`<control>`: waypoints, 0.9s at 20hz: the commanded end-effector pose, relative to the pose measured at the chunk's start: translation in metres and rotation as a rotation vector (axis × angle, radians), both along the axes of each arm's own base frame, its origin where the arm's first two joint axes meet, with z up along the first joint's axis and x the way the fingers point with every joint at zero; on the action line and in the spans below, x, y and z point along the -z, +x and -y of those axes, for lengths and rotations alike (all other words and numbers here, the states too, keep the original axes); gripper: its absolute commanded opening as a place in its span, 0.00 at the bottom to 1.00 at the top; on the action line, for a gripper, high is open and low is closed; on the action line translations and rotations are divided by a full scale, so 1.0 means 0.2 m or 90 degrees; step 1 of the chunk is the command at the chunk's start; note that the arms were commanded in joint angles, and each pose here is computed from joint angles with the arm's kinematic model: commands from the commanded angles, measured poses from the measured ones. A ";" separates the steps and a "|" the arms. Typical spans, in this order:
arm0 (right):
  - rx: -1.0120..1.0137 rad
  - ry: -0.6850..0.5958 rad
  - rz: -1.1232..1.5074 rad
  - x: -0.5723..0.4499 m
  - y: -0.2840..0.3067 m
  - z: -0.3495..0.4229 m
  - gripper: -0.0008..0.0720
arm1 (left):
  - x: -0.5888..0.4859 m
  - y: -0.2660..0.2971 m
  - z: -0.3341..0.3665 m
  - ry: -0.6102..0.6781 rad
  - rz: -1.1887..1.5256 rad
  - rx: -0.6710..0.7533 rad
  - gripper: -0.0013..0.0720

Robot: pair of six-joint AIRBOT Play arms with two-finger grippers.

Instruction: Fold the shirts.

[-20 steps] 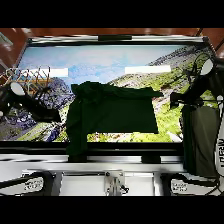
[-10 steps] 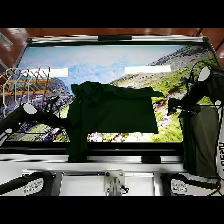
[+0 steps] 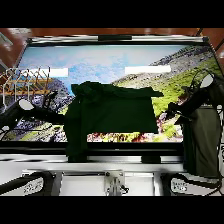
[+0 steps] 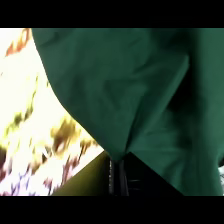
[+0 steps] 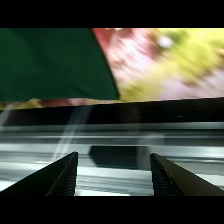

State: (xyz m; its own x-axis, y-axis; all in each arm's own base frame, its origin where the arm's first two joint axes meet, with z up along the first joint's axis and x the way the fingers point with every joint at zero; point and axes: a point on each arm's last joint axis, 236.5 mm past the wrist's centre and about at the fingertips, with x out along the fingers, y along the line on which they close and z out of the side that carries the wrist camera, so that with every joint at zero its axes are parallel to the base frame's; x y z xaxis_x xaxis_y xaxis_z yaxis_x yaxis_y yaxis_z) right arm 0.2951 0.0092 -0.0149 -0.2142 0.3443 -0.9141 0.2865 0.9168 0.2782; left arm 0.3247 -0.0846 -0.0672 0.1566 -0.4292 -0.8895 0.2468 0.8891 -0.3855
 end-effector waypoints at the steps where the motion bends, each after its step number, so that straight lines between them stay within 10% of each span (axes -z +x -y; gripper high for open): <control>1: 0.084 0.052 0.009 0.09 0.01 0.00 0.81 | -0.09 0.02 -0.01 -0.010 0.001 0.016 0.07; 18: 0.178 0.088 0.007 0.51 -0.03 -0.17 0.81 | -0.24 0.12 -0.02 -0.008 0.042 0.025 0.07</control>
